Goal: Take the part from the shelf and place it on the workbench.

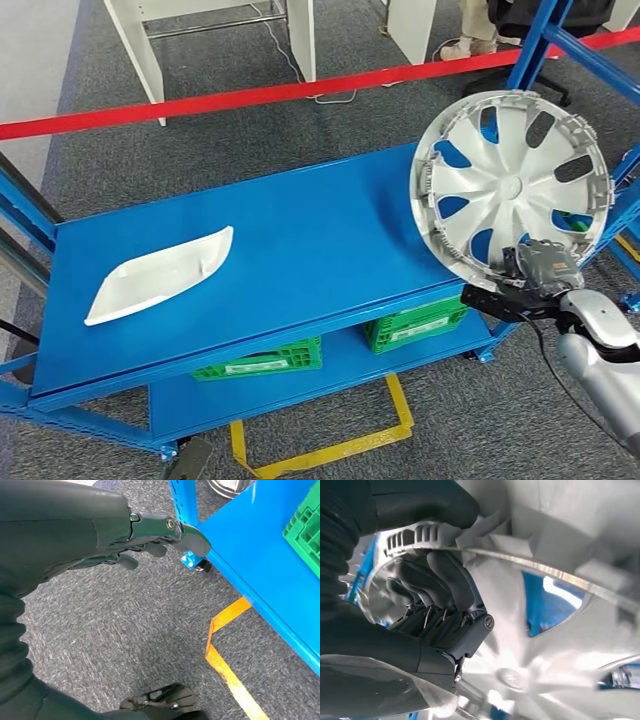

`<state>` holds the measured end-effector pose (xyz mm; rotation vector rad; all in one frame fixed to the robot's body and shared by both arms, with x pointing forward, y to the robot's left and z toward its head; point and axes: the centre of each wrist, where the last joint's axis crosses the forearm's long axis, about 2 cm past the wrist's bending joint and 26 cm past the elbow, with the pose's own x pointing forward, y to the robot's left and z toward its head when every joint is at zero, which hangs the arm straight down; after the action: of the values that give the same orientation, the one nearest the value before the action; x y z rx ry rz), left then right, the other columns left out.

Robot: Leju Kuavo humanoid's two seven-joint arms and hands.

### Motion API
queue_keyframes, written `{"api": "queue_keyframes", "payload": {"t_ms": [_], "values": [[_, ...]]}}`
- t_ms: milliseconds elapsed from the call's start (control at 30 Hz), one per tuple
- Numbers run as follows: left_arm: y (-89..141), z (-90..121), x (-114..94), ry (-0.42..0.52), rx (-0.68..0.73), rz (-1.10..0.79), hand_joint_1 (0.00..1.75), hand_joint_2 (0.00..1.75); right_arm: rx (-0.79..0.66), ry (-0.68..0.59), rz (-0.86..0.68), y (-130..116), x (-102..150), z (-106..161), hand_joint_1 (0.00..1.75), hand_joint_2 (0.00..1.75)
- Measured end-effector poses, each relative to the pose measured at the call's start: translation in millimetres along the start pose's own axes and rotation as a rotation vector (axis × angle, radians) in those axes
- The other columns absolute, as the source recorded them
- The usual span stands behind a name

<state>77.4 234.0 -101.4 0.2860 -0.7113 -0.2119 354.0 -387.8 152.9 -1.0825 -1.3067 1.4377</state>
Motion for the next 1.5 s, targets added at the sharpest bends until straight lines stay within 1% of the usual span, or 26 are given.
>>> {"api": "queue_keyframes", "payload": {"t_ms": [100, 233, 433, 633, 800, 1000, 1233, 1367, 1400, 1500], "values": [[0, 0, 0, 0.005, -0.006, -0.006, 0.00, 1.75, -0.076, -0.022, -0.002, -3, 13, -3, 1.75, 1.75], [-1, -1, 2, 0.003, -0.012, -0.015, 0.00, 1.75, -0.173, -0.047, -0.015, -18, 22, -8, 1.75, 1.75], [-3, -2, 6, 0.003, -0.021, -0.030, 0.00, 1.75, -0.228, -0.135, -0.032, -30, 31, -10, 1.75, 1.75], [-7, -2, 12, 0.003, -0.029, -0.038, 0.00, 1.75, -0.241, -0.210, -0.039, -33, 48, -14, 1.75, 1.75], [-7, -3, 13, -0.001, -0.029, -0.040, 0.00, 1.75, -0.254, -0.236, -0.046, -37, 57, -17, 1.75, 1.75], [-7, -3, 13, -0.002, -0.028, -0.041, 0.00, 1.75, -0.263, -0.249, -0.055, -40, 61, -20, 1.75, 1.75], [-6, -4, 15, -0.001, -0.030, -0.061, 0.00, 1.75, -0.240, -0.333, -0.109, -41, 80, -26, 1.75, 1.75], [-6, -5, 15, 0.000, -0.031, -0.064, 0.00, 1.75, -0.239, -0.349, -0.117, -42, 83, -27, 1.75, 1.75], [-6, -5, 16, -0.001, -0.032, -0.065, 0.00, 1.75, -0.239, -0.362, -0.120, -43, 86, -28, 1.75, 1.75], [-7, -6, 19, -0.004, -0.028, -0.074, 0.00, 1.75, -0.258, -0.459, -0.083, -53, 111, -34, 1.75, 1.75]]}}
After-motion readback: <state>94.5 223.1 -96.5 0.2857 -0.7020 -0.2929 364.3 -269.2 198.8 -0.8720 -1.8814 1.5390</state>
